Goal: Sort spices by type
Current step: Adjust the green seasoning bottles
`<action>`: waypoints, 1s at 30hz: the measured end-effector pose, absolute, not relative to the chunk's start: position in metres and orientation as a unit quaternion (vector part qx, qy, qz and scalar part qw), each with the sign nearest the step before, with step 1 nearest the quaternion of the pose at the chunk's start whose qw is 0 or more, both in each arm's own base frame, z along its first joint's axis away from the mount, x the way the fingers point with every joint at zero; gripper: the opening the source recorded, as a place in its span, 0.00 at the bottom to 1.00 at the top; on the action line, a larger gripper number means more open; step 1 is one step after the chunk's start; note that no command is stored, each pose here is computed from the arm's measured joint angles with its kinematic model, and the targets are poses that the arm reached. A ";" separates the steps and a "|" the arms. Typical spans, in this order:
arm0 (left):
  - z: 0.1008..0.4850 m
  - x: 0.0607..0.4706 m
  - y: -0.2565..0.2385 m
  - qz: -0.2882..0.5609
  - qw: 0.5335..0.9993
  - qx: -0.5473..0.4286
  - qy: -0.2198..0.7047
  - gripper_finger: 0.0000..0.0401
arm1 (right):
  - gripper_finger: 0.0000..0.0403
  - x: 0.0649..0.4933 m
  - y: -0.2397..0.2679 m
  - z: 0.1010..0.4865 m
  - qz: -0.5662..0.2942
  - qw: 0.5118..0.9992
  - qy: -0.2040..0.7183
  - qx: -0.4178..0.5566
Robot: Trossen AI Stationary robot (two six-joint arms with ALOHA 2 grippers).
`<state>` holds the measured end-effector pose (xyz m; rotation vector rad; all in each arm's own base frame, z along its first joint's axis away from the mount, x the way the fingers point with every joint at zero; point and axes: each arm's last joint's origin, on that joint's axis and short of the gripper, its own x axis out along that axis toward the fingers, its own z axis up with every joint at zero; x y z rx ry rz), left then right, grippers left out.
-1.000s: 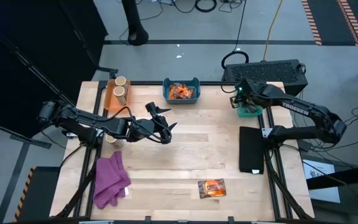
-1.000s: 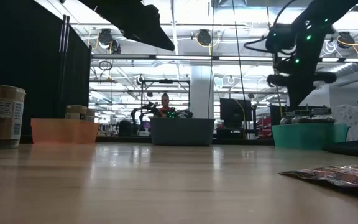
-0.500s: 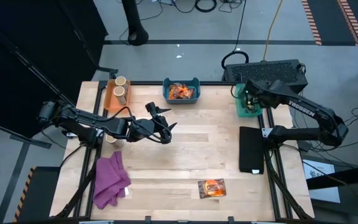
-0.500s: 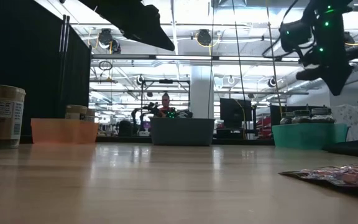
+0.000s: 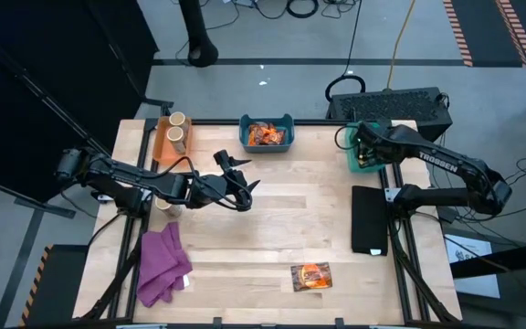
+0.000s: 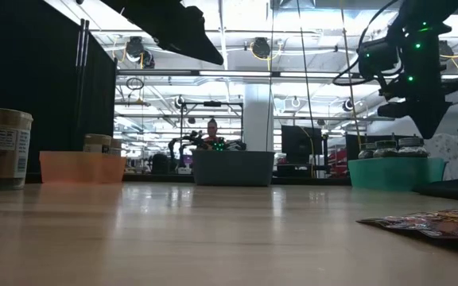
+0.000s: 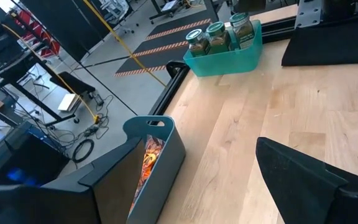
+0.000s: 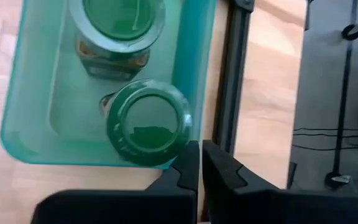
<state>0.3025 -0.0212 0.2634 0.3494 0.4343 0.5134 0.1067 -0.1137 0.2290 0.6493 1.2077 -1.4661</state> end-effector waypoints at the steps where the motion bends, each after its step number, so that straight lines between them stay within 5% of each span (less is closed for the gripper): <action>1: 0.263 0.302 -0.021 0.251 0.929 0.170 0.212 0.79 | 0.00 0.107 -0.114 0.229 -0.614 0.538 0.507 0.278; 20: 0.263 0.302 -0.021 0.251 0.929 0.171 0.212 0.79 | 0.00 0.120 -0.102 0.228 -0.580 0.565 0.495 0.315; 30: 0.263 0.302 -0.021 0.251 0.929 0.171 0.212 0.79 | 0.00 0.107 -0.103 0.229 -0.631 0.517 0.511 0.272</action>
